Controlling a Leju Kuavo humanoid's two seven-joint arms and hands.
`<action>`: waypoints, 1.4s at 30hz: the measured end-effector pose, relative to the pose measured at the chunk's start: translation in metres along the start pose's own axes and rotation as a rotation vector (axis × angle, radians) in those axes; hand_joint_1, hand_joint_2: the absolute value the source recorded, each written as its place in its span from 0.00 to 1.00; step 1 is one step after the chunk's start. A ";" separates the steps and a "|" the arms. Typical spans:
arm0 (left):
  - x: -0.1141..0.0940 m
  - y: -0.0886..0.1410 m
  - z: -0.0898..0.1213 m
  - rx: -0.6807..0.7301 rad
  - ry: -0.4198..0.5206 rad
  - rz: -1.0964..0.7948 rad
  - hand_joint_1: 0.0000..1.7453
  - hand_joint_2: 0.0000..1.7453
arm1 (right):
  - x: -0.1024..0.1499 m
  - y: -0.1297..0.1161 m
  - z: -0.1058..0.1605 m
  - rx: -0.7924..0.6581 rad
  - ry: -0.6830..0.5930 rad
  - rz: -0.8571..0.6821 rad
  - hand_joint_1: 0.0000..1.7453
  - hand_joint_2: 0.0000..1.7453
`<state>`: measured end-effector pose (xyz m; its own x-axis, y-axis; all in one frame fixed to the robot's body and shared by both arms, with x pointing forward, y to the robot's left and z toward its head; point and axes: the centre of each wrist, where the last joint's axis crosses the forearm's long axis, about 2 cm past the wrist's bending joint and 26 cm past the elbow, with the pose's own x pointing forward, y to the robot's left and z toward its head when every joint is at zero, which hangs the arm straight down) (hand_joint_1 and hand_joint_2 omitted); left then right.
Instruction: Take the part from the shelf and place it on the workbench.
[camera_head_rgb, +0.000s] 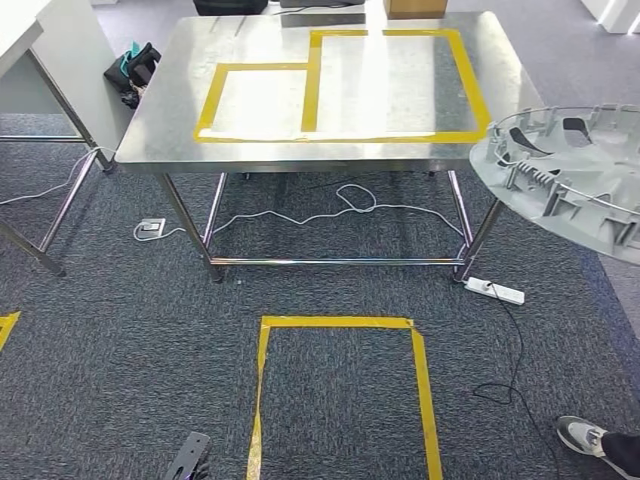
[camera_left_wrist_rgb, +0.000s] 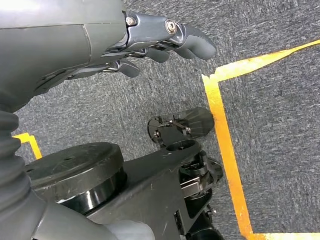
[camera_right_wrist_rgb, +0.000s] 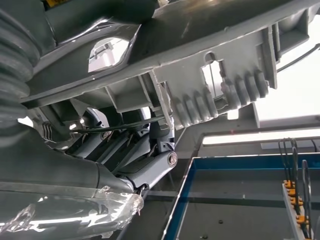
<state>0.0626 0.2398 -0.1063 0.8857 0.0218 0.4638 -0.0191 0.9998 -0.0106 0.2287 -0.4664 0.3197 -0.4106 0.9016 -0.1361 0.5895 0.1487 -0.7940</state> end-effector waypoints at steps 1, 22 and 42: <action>0.000 0.000 0.000 -0.001 0.000 0.000 0.00 1.00 | 0.000 0.000 0.000 0.000 0.000 0.001 1.00 1.00; 0.003 -0.005 0.000 -0.029 -0.006 -0.014 0.00 1.00 | -0.002 -0.003 0.007 0.025 -0.003 0.023 1.00 1.00; 0.004 -0.005 -0.001 -0.037 -0.006 -0.018 0.00 1.00 | -0.002 -0.003 0.011 0.040 -0.005 0.034 1.00 1.00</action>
<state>0.0668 0.2348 -0.1052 0.8828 0.0035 0.4698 0.0143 0.9993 -0.0344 0.2205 -0.4733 0.3154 -0.3938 0.9040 -0.1664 0.5750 0.1011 -0.8119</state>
